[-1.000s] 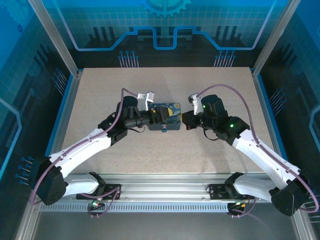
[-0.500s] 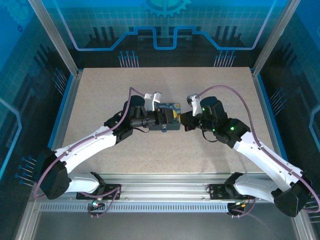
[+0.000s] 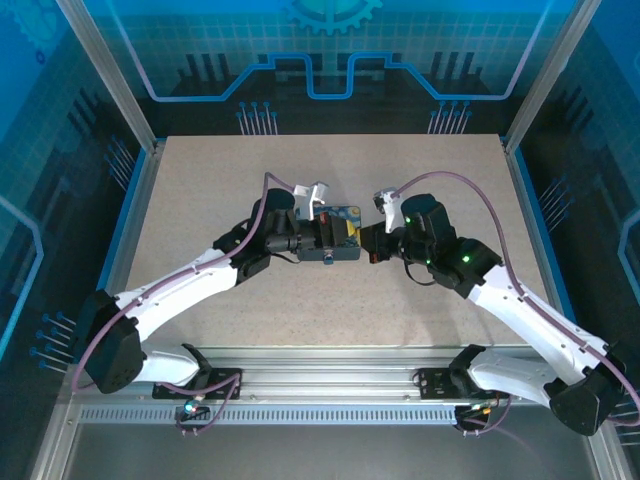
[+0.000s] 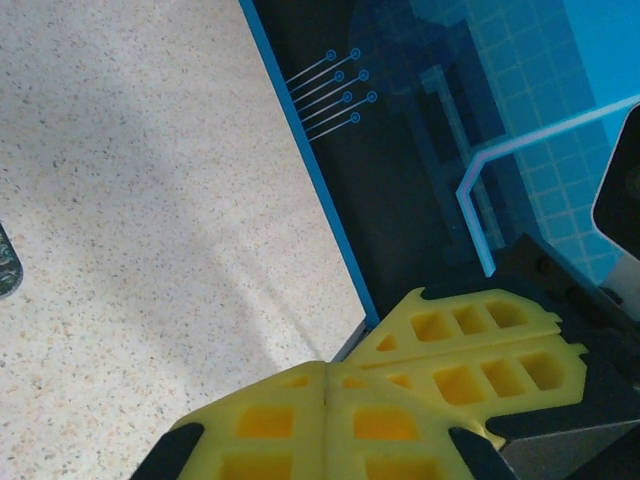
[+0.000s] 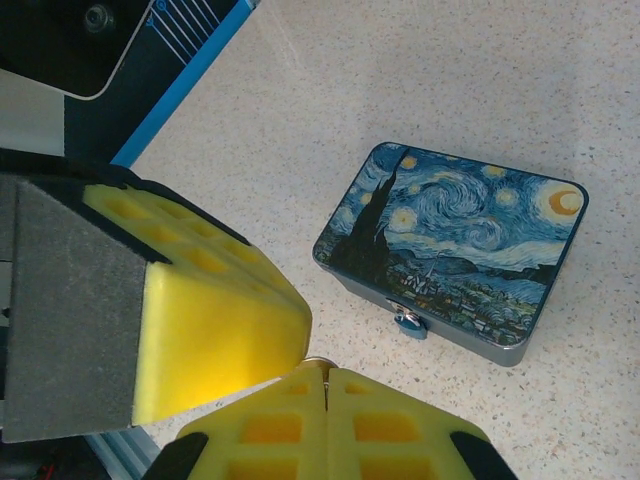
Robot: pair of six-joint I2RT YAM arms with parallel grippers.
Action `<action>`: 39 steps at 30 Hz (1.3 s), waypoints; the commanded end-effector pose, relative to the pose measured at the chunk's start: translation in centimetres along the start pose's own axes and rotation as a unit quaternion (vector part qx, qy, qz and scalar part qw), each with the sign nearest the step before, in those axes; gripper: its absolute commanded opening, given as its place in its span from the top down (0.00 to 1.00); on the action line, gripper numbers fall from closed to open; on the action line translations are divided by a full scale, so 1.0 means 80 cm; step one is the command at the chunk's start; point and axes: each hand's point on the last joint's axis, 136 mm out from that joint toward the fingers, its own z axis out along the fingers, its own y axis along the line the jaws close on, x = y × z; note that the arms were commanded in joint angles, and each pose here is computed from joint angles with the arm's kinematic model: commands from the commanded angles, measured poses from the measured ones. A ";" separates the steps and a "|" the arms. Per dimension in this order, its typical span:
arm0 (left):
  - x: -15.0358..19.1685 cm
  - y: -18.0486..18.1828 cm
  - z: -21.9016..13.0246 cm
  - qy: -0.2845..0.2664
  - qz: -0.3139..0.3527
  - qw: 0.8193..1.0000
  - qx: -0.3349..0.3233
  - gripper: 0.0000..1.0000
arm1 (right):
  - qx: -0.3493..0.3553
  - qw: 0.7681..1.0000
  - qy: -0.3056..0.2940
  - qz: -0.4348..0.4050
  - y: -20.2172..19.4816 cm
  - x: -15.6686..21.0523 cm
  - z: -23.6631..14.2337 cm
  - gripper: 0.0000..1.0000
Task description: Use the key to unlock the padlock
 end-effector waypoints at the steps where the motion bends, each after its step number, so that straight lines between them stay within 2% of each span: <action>1: -0.011 -0.015 -0.002 -0.011 0.024 1.000 0.003 1.00 | -0.009 1.000 -0.012 0.001 0.005 0.000 -0.005 0.86; 4: -0.012 -0.014 -0.007 -0.009 0.037 0.999 -0.012 1.00 | 0.004 1.000 -0.015 0.016 -0.007 0.009 -0.006 0.60; 9: -0.009 -0.008 -0.020 0.010 0.071 0.996 -0.046 1.00 | -0.010 0.998 -0.036 0.049 -0.026 0.020 -0.018 0.48; 14: -0.004 -0.007 -0.033 0.048 0.088 0.993 -0.058 1.00 | -0.083 0.991 -0.059 0.090 -0.027 0.016 -0.027 0.50; 18: 0.003 -0.018 -0.042 0.076 0.099 0.992 -0.036 1.00 | -0.175 0.977 -0.074 0.097 -0.003 0.004 -0.034 0.55; 24: 0.008 -0.037 -0.048 0.089 0.094 0.992 0.009 1.00 | -0.281 0.950 -0.109 0.080 0.036 -0.013 -0.053 0.54; 39: 0.009 -0.063 -0.048 0.087 0.073 0.991 0.074 1.00 | -0.316 0.942 -0.098 0.062 0.059 -0.016 -0.051 0.55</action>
